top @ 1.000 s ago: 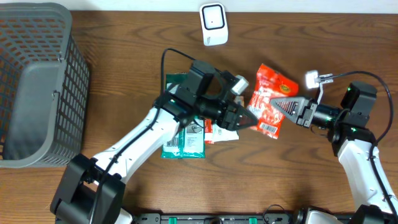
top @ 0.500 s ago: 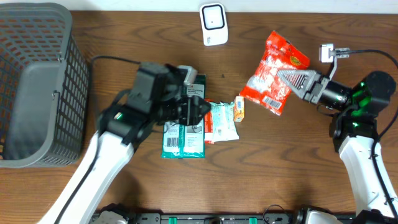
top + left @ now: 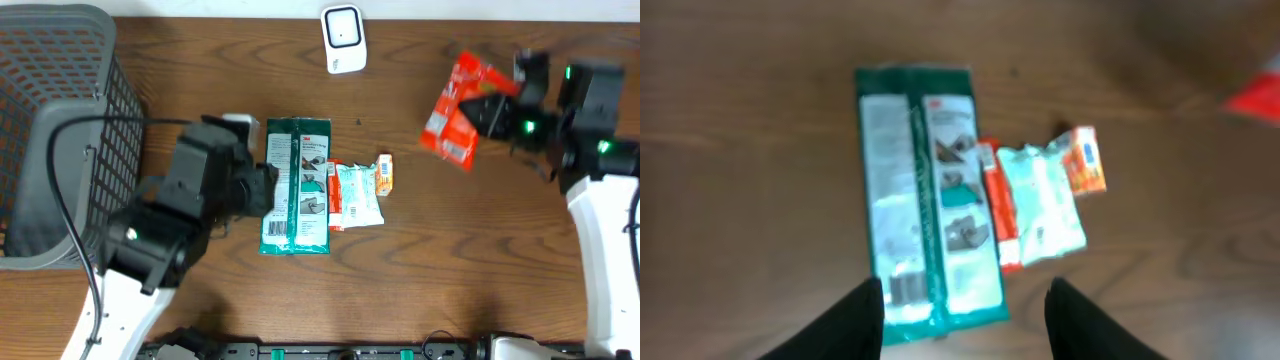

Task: Scan the item barcode
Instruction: 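Carry the red snack bag to the scanner and present its barcode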

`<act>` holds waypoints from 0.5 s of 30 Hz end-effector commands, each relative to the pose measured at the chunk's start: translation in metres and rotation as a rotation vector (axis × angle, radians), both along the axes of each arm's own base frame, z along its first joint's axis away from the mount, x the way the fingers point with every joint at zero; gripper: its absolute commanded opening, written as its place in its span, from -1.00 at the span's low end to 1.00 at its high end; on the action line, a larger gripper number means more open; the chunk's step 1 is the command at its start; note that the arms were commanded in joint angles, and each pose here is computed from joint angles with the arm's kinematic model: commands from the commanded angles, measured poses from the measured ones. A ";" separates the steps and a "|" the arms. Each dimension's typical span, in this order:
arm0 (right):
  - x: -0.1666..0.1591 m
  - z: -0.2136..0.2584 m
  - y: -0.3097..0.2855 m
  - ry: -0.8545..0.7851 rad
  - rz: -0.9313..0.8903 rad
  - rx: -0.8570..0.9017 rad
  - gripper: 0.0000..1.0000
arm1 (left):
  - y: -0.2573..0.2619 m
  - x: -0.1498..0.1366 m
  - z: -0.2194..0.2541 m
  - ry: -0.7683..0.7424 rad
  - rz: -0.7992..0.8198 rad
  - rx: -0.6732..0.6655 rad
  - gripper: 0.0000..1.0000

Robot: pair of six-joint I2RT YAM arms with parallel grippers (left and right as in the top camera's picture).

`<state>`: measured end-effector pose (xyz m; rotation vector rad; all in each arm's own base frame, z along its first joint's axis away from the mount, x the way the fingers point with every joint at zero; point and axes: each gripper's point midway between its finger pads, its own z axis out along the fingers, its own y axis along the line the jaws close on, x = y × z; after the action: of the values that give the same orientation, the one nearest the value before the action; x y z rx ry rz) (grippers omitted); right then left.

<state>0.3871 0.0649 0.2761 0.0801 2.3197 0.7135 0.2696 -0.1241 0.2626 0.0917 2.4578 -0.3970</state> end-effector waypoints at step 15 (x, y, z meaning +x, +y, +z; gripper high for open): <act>0.053 0.030 0.113 -0.340 0.319 -0.573 -0.98 | 0.130 0.074 -0.038 0.251 0.432 0.165 0.61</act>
<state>0.4347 0.1630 0.2951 -0.4742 2.2357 0.2870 0.3403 -0.0044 0.2324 -0.4091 2.6364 -0.0567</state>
